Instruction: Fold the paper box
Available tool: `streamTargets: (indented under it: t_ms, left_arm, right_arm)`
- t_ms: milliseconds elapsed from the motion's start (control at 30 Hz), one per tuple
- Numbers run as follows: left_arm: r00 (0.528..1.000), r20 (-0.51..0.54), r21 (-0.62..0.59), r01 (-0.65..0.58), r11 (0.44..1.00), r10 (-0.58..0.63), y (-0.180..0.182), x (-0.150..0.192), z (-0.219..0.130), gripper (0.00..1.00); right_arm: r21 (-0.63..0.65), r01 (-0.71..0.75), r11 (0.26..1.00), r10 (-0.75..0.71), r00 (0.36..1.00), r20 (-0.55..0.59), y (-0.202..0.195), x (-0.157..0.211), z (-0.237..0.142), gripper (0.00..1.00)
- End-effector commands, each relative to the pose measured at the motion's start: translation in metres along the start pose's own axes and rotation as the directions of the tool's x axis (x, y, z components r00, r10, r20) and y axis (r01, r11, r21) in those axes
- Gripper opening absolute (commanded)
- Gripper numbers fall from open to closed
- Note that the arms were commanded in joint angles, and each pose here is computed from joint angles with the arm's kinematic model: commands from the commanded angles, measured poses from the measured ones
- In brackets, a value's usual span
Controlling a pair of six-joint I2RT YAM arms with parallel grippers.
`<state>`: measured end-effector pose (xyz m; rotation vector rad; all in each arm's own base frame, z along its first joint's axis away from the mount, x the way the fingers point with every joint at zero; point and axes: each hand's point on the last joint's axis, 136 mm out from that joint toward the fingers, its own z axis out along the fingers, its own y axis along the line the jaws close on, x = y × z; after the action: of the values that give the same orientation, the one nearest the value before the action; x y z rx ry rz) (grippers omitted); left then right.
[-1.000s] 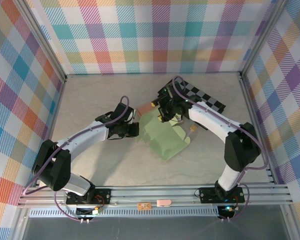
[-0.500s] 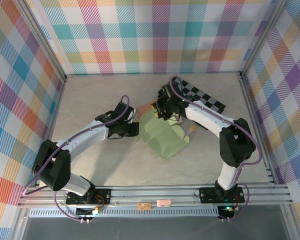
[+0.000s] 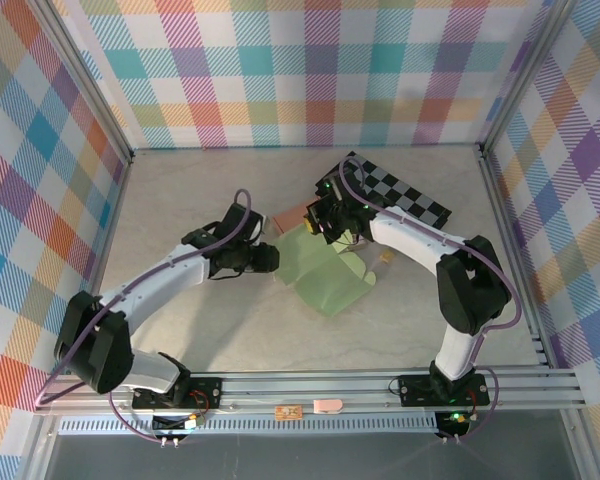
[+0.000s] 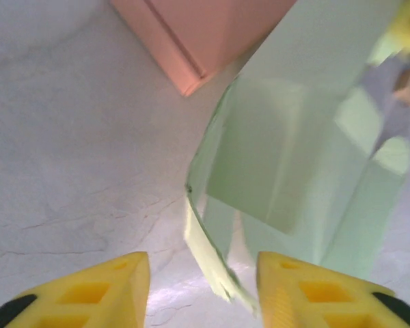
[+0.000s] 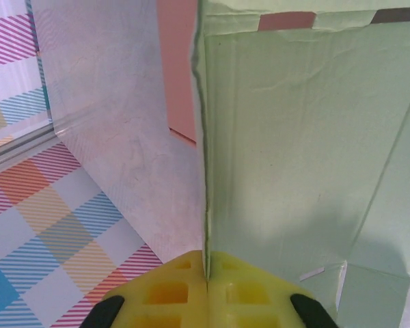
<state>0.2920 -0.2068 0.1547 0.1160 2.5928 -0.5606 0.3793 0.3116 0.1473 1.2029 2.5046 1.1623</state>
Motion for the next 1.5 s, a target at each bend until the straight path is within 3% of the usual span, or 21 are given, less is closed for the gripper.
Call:
streamTargets:
  t_ms: [0,133,233,333,400,500,667,1067,1467]
  left_arm:
    - [0.988,0.088,0.066,0.121,0.99,-0.127,-0.018,-0.026,-0.036,0.51]
    - [0.925,0.113,0.165,0.342,0.925,-0.362,-0.027,-0.05,-0.054,0.53]
    - [0.834,0.044,0.255,0.523,0.813,-0.55,-0.04,-0.065,-0.046,0.5]
    - [0.765,-0.021,0.31,0.617,0.723,-0.644,-0.054,-0.079,-0.033,0.45]
    - [0.764,-0.024,0.289,0.622,0.727,-0.644,-0.056,-0.084,-0.028,0.45]
    - [0.782,-0.025,0.162,0.617,0.77,-0.622,-0.041,-0.077,-0.02,0.48]
    - [0.735,-0.07,0.193,0.673,0.714,-0.675,-0.045,-0.075,-0.004,0.48]
    - [0.66,-0.136,0.14,0.751,0.645,-0.739,-0.042,-0.059,0.016,0.5]
    - [0.645,-0.147,0.163,0.763,0.625,-0.75,-0.05,-0.072,0.027,0.52]
  right_arm:
    - [-0.029,-0.029,0.999,0.029,0.999,0.015,0.003,-0.005,-0.004,0.0]
    - [-0.039,-0.045,0.998,0.046,0.999,0.017,0.004,-0.005,-0.005,0.0]
    - [-0.045,-0.052,0.998,0.053,0.998,0.021,0.006,-0.005,-0.006,0.0]
    - [-0.045,-0.054,0.998,0.055,0.998,0.018,0.008,-0.004,-0.007,0.0]
    - [-0.046,-0.059,0.997,0.06,0.998,0.016,0.007,-0.004,-0.008,0.0]
    - [-0.049,-0.059,0.997,0.06,0.998,0.018,0.008,-0.004,-0.009,0.0]
    - [-0.058,-0.049,0.997,0.05,0.999,0.013,0.012,-0.002,-0.012,0.0]
    - [-0.079,-0.051,0.996,0.051,0.999,0.009,0.018,0.0,-0.018,0.0]
    - [-0.101,-0.06,0.993,0.061,0.998,0.006,0.024,0.003,-0.028,0.0]
